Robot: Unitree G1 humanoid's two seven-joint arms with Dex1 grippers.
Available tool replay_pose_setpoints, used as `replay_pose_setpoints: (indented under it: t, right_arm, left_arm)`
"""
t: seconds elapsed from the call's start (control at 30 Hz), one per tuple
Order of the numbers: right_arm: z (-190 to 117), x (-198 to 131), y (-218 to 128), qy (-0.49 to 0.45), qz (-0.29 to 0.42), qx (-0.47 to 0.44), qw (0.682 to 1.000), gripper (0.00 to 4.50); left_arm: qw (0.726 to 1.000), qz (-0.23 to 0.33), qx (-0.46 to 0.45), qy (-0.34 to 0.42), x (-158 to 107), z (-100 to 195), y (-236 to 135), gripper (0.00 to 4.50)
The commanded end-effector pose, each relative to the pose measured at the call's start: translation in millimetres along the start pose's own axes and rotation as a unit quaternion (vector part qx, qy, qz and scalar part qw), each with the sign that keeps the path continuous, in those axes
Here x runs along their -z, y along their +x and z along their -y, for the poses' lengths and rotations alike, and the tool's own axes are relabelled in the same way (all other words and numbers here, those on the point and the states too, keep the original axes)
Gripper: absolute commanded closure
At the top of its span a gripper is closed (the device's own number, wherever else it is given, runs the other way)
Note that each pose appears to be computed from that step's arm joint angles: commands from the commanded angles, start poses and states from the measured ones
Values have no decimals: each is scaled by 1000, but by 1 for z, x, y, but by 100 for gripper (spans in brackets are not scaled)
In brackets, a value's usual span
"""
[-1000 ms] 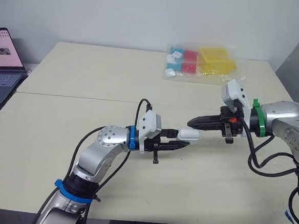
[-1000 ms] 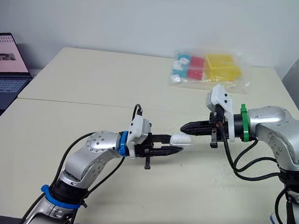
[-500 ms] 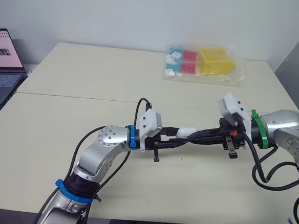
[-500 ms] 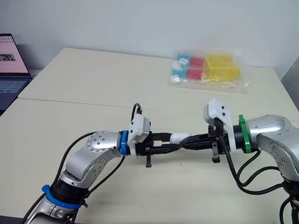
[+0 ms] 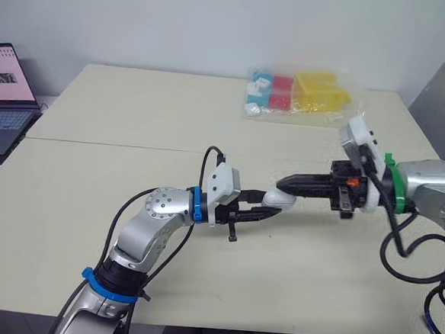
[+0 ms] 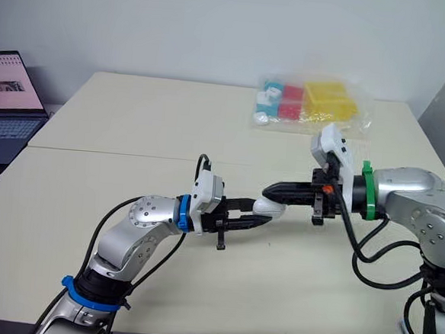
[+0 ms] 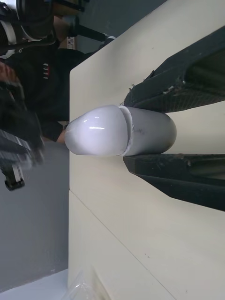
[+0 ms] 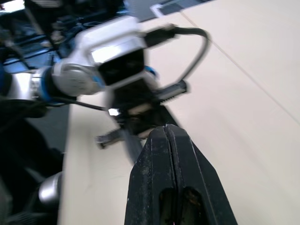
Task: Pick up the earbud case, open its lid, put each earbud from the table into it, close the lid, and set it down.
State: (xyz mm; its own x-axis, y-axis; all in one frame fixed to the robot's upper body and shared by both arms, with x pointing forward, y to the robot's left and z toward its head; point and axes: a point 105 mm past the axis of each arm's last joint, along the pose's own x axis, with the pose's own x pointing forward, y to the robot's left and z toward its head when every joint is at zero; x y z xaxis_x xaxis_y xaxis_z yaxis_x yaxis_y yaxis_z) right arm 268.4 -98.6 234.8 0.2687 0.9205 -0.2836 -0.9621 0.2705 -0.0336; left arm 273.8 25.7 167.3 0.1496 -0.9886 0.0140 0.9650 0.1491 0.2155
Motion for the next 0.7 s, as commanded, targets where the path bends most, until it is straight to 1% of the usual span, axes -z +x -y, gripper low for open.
replay_pose_setpoints:
  t: [0.03, 0.37, 0.53, 0.7]
  right_arm:
    - [3, -7, -1, -34, 7, 15, 999, 450]
    - [-12, 7, 3, -36, -19, -23, 999, 450]
    - [-9, 14, 2, -35, -29, -15, 999, 450]
    - [-7, 13, 1, -33, -29, -9, 999, 450]
  left_arm:
    - [1000, 17, -2, 24, -11, -1, 1, 369]
    - [999, 26, -15, 24, -15, -3, 2, 369]
    - [999, 33, -16, 24, -18, -3, 2, 369]
    - [999, 34, -20, 18, -18, -3, 1, 369]
